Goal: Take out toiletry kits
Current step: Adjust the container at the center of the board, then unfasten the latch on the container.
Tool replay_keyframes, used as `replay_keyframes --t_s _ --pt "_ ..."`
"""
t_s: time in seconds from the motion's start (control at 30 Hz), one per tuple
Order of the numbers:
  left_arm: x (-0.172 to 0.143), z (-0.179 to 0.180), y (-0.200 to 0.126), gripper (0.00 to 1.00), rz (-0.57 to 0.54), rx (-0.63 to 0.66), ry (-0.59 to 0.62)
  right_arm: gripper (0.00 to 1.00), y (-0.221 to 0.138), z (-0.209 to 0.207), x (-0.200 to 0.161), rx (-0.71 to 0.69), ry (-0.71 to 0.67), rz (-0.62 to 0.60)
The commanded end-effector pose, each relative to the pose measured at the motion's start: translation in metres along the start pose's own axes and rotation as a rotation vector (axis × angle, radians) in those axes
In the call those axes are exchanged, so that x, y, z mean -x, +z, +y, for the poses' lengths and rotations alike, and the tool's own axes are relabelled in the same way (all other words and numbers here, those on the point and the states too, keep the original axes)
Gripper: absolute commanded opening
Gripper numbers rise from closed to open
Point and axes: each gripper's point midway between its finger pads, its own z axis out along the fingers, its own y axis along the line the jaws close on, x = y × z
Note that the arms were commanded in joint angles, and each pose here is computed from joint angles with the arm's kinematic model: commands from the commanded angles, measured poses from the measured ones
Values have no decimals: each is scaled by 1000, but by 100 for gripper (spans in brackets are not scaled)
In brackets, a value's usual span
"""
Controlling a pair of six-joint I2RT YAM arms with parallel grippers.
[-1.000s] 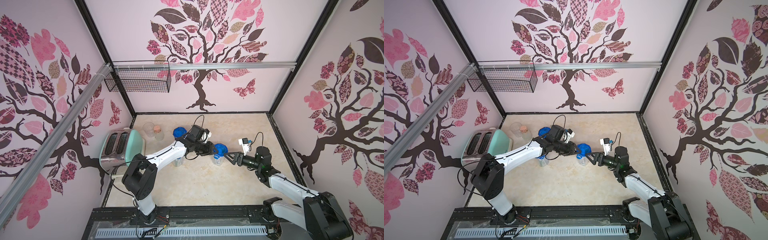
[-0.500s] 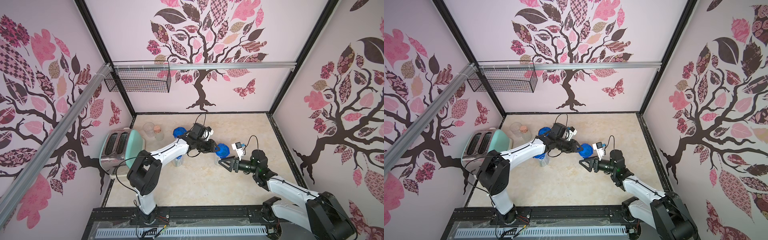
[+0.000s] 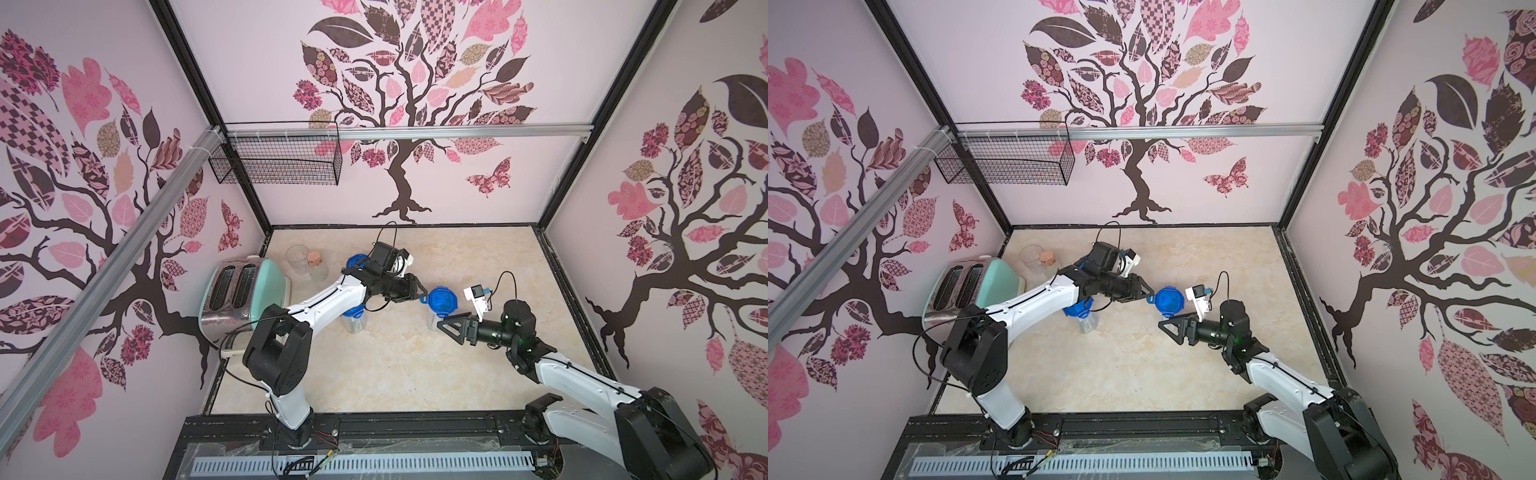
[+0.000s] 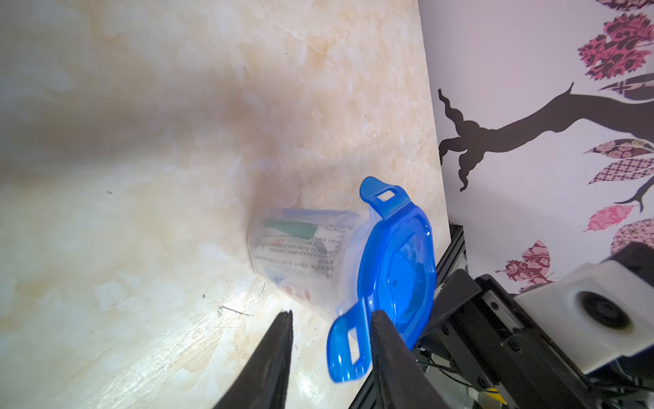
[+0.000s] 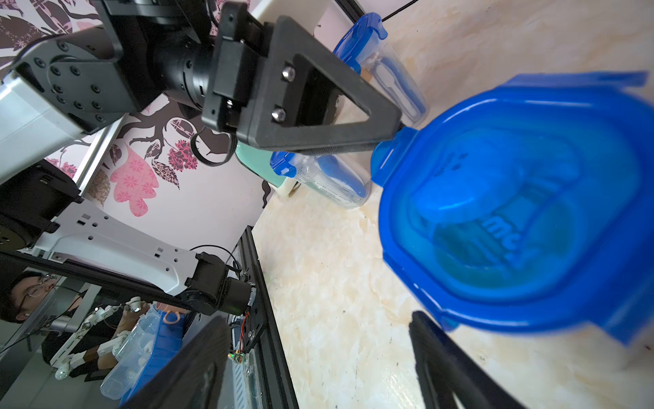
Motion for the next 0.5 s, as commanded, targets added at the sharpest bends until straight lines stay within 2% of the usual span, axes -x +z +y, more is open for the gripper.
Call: replay_keyframes --t_s 0.0,0.23,0.37,0.47 --pt "-4 -34 -14 39 -28 -37 63 82 1 0 -1 3 -5 4" --pt "-8 -55 -2 36 16 -80 96 80 4 -5 -3 6 3 8" --pt "-7 -66 11 32 43 -180 106 80 3 -6 -2 5 -14 -2" --pt "-10 -71 24 25 80 -232 102 80 4 -4 0 15 -25 -12"
